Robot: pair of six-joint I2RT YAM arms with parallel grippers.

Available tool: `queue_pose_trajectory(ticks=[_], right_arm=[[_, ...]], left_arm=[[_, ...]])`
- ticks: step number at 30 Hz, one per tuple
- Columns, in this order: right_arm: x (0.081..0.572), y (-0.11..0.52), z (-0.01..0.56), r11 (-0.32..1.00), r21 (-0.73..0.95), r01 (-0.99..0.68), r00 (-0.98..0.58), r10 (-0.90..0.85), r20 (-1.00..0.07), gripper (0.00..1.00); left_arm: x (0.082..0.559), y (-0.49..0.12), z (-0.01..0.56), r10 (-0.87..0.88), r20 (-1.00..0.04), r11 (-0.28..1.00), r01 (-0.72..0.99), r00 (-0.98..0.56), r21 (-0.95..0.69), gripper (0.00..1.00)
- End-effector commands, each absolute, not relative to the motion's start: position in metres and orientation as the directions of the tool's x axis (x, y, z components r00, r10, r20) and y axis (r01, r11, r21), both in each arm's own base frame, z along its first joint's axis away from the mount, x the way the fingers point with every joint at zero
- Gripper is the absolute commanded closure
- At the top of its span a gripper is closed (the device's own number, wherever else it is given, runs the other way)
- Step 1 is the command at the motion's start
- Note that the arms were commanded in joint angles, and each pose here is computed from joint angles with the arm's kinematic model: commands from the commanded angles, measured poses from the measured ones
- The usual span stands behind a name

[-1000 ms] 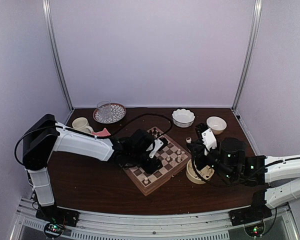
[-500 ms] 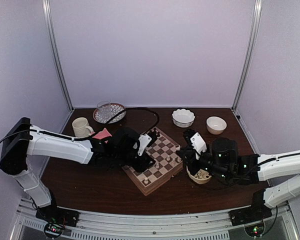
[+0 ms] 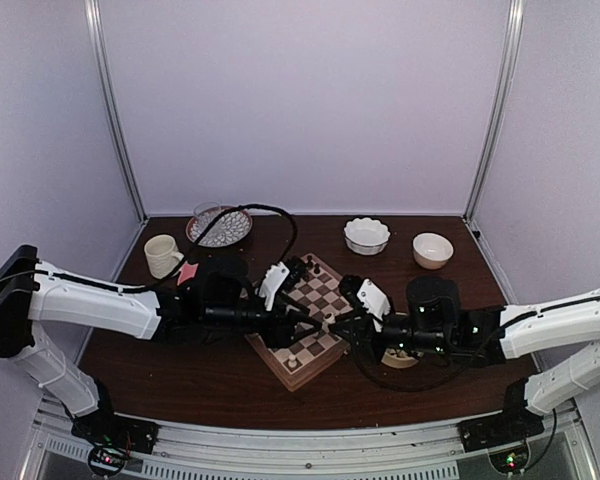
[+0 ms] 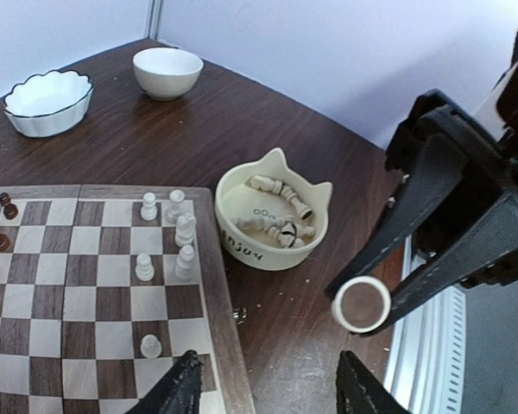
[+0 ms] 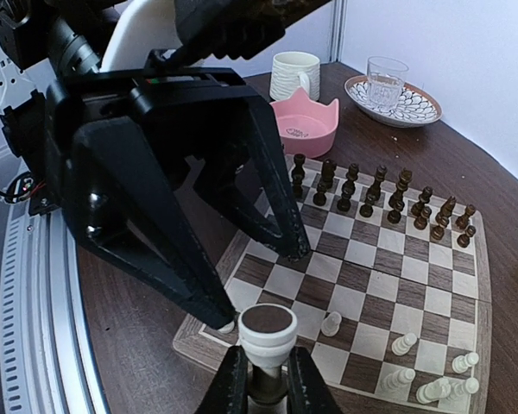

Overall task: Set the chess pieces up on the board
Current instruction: Pass from the right arm to the left

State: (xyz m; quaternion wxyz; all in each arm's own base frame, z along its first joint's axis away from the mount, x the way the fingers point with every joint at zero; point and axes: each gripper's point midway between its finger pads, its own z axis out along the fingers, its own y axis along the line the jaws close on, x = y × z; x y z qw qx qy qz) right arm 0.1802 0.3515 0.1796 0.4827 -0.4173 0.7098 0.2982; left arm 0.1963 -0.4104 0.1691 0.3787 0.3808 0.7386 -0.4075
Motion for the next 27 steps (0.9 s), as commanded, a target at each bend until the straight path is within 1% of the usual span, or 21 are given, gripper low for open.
queue_pose_trajectory(ticks=[1, 3, 5, 10, 13, 20, 24, 27], right_arm=[[0.182, 0.359, 0.189, 0.460, 0.010, -0.888, -0.164, -0.298, -0.940, 0.99], [0.182, 0.360, 0.189, 0.460, 0.010, -0.888, -0.165, -0.298, -0.940, 0.99], [0.183, 0.362, 0.186, 0.458, 0.010, -0.889, -0.169, -0.306, -0.937, 0.99], [0.181, 0.367, 0.182, 0.442, 0.017, -0.897, -0.175, -0.319, -0.931, 0.98], [0.180, 0.369, 0.179, 0.427, 0.000, -0.904, -0.161, -0.342, -0.926, 0.98], [0.178, 0.369, 0.181, 0.419, -0.016, -0.908, -0.143, -0.345, -0.928, 0.96], [0.178, 0.368, 0.182, 0.421, -0.021, -0.907, -0.137, -0.342, -0.930, 0.96], [0.180, 0.368, 0.181, 0.431, -0.034, -0.902, -0.136, -0.356, -0.924, 0.96]], left_arm=[[0.184, -0.416, 0.202, 0.153, -0.894, 0.266, 0.889, -0.422, -0.374, 0.42], [0.184, -0.415, 0.203, 0.150, -0.891, 0.267, 0.885, -0.428, -0.381, 0.39], [0.182, -0.416, 0.204, 0.149, -0.890, 0.258, 0.886, -0.430, -0.385, 0.39], [0.176, -0.422, 0.205, 0.158, -0.877, 0.213, 0.883, -0.454, -0.419, 0.43], [0.175, -0.426, 0.203, 0.166, -0.866, 0.199, 0.876, -0.472, -0.440, 0.49], [0.181, -0.431, 0.191, 0.188, -0.834, 0.235, 0.848, -0.520, -0.476, 0.65], [0.182, -0.432, 0.190, 0.186, -0.830, 0.240, 0.844, -0.526, -0.480, 0.68], [0.179, -0.432, 0.192, 0.185, -0.830, 0.225, 0.845, -0.526, -0.485, 0.66]])
